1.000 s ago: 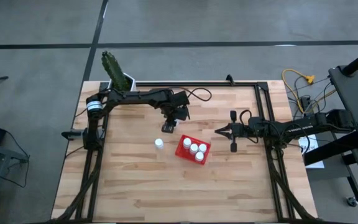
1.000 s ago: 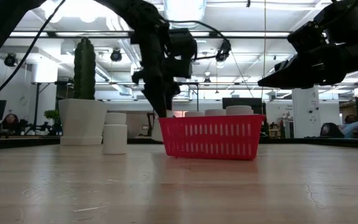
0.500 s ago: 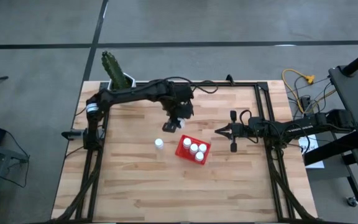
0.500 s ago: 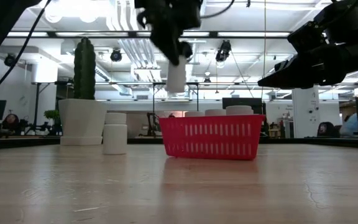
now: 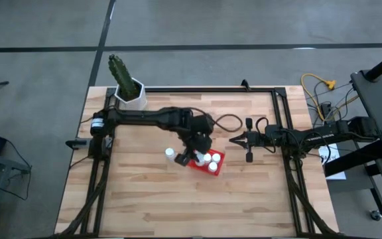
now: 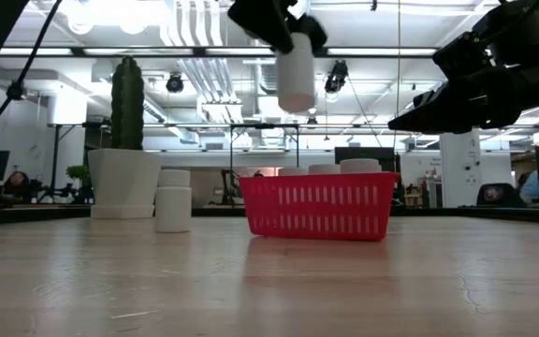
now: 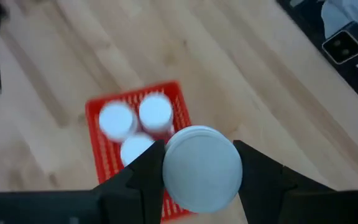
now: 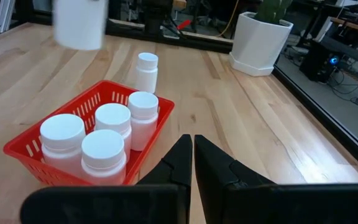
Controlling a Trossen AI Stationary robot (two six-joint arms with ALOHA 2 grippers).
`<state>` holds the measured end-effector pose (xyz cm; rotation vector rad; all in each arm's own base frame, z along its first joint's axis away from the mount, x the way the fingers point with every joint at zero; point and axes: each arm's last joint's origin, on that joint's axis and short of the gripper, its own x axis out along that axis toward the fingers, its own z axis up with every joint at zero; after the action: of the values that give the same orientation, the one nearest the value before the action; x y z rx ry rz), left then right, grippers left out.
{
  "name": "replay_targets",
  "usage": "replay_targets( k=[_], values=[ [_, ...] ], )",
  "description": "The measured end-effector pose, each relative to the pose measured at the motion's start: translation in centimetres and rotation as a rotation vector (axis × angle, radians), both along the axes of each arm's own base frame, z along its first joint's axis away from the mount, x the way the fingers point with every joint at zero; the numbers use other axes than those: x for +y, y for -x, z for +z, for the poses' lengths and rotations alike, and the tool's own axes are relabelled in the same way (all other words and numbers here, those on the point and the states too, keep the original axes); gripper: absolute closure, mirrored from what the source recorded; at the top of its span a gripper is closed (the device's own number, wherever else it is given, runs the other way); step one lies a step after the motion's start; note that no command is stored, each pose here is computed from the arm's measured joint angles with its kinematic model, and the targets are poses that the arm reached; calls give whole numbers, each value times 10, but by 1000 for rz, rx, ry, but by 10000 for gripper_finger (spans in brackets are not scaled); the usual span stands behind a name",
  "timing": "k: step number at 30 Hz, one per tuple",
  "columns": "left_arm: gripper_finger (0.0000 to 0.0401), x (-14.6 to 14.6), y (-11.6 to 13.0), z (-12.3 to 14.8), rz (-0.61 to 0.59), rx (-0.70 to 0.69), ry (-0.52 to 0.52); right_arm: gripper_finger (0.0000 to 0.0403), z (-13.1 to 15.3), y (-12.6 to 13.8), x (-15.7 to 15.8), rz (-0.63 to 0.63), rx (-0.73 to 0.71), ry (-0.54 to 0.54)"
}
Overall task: Pick and place pill bottles into a basket
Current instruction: Put the white pill bottle into the red bin
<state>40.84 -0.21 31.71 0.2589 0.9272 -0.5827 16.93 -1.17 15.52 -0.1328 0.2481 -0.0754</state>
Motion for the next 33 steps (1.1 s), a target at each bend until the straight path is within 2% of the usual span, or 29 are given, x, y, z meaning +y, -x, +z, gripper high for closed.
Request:
replay_targets(
  k=[6,17,22,33],
  values=[
    [259,-8,-8,-10,-30,-67,-9,394,0,0,0,-1,0,-4],
    [259,-7,-10,-41,-24,-51,-9,394,0,0,0,1,1,0],
    [259,-8,-9,-51,-40,-41,26,394,0,0,0,1,1,0],
    [259,-8,-11,-56,-49,-65,33,394,0,0,0,0,1,-2]
  ],
)
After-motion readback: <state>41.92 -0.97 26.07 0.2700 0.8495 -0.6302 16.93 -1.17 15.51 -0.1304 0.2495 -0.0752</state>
